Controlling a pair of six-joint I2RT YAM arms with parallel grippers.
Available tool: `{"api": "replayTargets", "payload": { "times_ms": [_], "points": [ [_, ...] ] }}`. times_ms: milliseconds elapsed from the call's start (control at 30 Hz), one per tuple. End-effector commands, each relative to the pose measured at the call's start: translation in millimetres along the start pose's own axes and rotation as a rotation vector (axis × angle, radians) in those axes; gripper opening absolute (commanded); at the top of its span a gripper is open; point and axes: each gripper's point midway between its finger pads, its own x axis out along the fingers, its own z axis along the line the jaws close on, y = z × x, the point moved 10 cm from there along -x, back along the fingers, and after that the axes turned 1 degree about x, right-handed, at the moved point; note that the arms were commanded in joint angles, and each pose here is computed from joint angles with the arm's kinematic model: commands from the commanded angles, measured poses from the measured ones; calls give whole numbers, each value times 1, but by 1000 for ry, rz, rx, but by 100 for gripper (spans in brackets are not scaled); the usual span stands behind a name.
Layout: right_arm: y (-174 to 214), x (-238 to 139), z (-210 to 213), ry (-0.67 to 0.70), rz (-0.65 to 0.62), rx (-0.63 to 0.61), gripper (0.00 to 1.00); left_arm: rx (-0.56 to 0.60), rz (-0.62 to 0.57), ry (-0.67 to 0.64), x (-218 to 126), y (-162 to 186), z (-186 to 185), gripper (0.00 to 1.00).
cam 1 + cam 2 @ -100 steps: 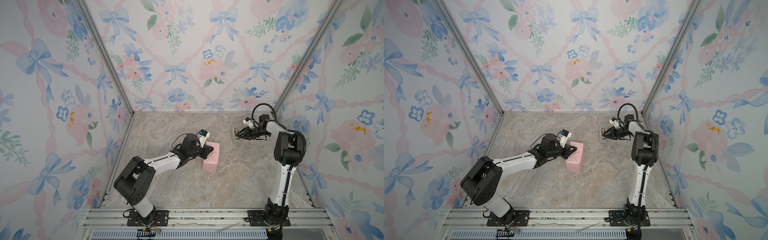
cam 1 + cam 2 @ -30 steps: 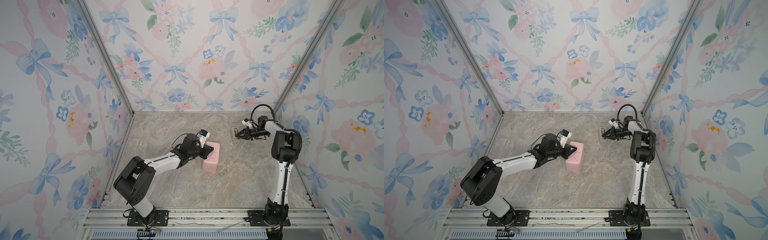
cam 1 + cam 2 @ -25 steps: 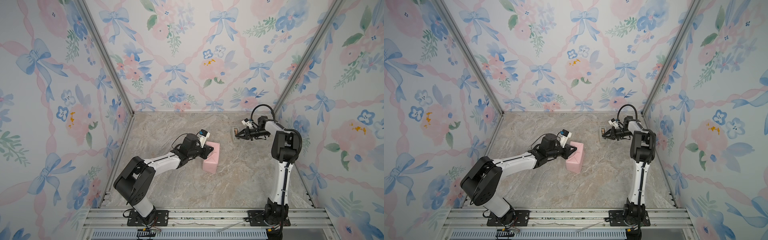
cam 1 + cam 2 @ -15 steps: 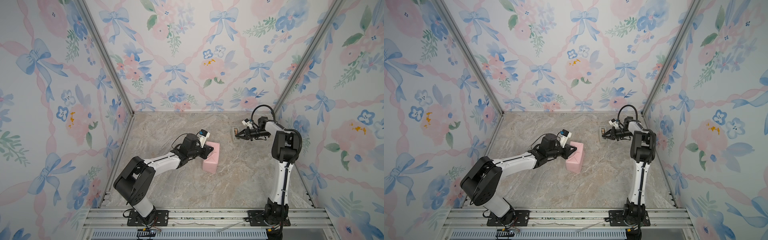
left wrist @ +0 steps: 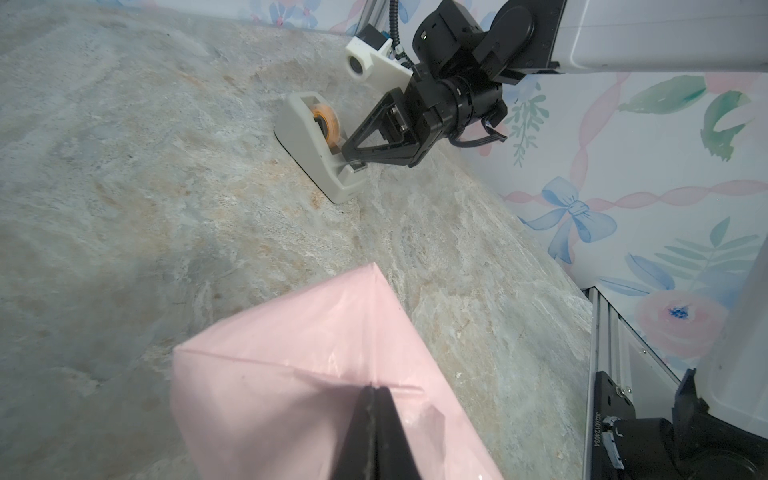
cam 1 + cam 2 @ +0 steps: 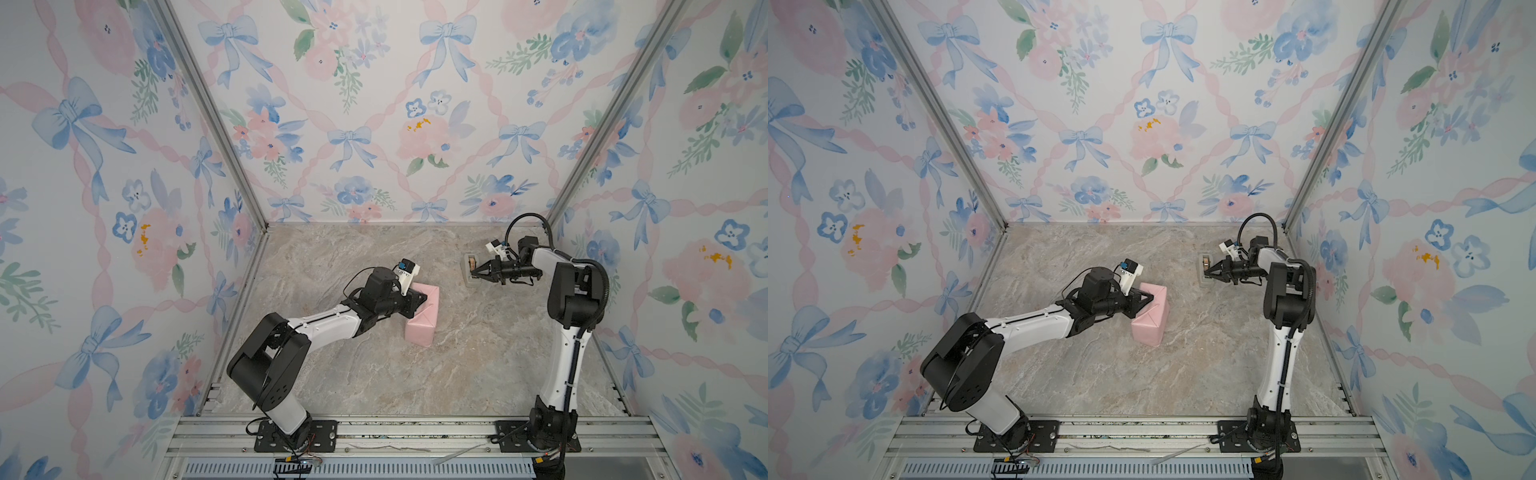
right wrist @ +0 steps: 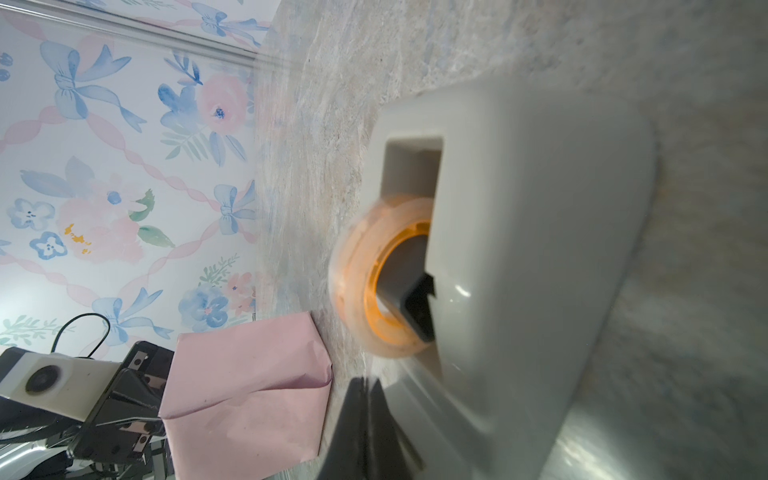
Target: Wrap the gift box in paper
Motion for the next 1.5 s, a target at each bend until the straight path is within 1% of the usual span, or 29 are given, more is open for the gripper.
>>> {"api": "replayTargets", "payload": {
  "times_ms": [0, 167, 333, 500, 733, 1067, 1467],
  "points": [
    [-3, -16, 18, -6, -53, -9, 0, -40, 101, -36, 0, 21, 4, 6],
    [-2, -21, 26, -34, -86, -6, 0, -41, 99, -36, -1, 21, 3, 6],
    [0, -22, 29, -35, -92, 7, 0, -39, 101, -32, 0, 21, 2, 6],
    [0, -23, 34, -71, -109, 17, 0, -40, 100, -36, -1, 21, 3, 6],
    [2, -26, 38, -73, -122, 36, 0, -40, 101, -35, 0, 21, 2, 6],
    [21, -31, 41, 40, -142, 54, 0, -39, 100, -34, -2, 21, 2, 6],
    [54, -27, 37, 86, -171, 81, 0, -36, 96, -35, -3, 21, 1, 6]
  ]
}}
